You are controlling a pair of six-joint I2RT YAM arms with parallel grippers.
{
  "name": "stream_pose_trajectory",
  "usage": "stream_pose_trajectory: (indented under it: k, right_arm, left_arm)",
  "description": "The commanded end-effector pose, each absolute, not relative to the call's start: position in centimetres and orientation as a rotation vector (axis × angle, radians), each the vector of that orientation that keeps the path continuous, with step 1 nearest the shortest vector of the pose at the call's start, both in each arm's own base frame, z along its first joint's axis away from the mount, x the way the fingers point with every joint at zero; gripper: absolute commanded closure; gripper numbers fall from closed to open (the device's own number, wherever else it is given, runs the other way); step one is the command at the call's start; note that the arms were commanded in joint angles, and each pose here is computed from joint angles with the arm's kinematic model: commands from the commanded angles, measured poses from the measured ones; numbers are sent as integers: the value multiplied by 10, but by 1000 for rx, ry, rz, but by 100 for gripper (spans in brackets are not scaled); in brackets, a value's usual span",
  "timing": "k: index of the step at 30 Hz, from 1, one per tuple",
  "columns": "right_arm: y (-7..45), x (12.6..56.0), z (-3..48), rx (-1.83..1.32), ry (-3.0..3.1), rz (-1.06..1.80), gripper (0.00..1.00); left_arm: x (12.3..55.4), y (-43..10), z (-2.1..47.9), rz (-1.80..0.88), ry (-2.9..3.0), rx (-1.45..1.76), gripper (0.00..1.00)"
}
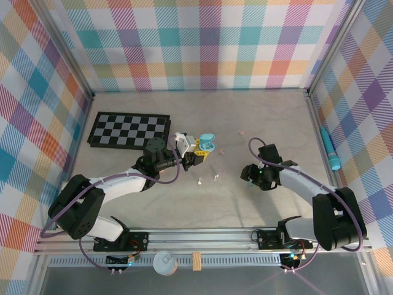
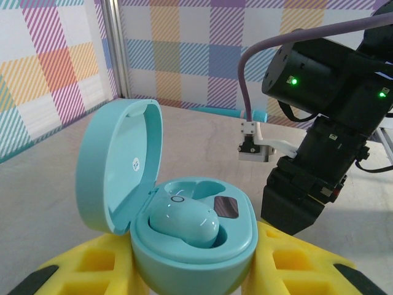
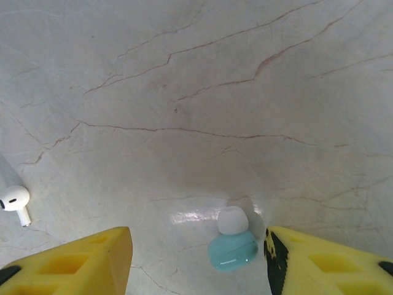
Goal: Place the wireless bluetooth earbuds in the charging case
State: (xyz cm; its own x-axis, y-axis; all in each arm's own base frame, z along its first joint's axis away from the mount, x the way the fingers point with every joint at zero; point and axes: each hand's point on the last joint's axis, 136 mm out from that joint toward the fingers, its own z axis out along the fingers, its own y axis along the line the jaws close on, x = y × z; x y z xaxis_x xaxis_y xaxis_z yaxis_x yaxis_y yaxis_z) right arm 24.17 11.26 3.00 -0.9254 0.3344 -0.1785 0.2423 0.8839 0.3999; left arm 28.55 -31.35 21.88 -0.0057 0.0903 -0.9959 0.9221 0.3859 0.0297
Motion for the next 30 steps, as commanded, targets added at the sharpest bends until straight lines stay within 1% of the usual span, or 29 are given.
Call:
stream_pose_trajectory:
  k: [1,7,14,25,28,30]
  right_arm:
    - [118,251,36,354,2789,587,41]
    - [131,242,35,304,2816,698,42]
    - [136,227,36,302,2856,751,43]
    - [157,225,47,195,2886,824,43]
    - [154,224,55,158,2904,748,43]
    - [146,224,62,142,2915,647,43]
  left_arm:
    - [281,-310,229,-849,1377,996,74]
    - [280,-309,230,-847,1379,995,74]
    - [279,-310,233,-849,1369,1005,74]
    - [281,-312,234,-847,1362,1008,74]
    - [280,-310,234,-832,1366,1009,74]
    - [280,-308,234,-824,1366,1004,74]
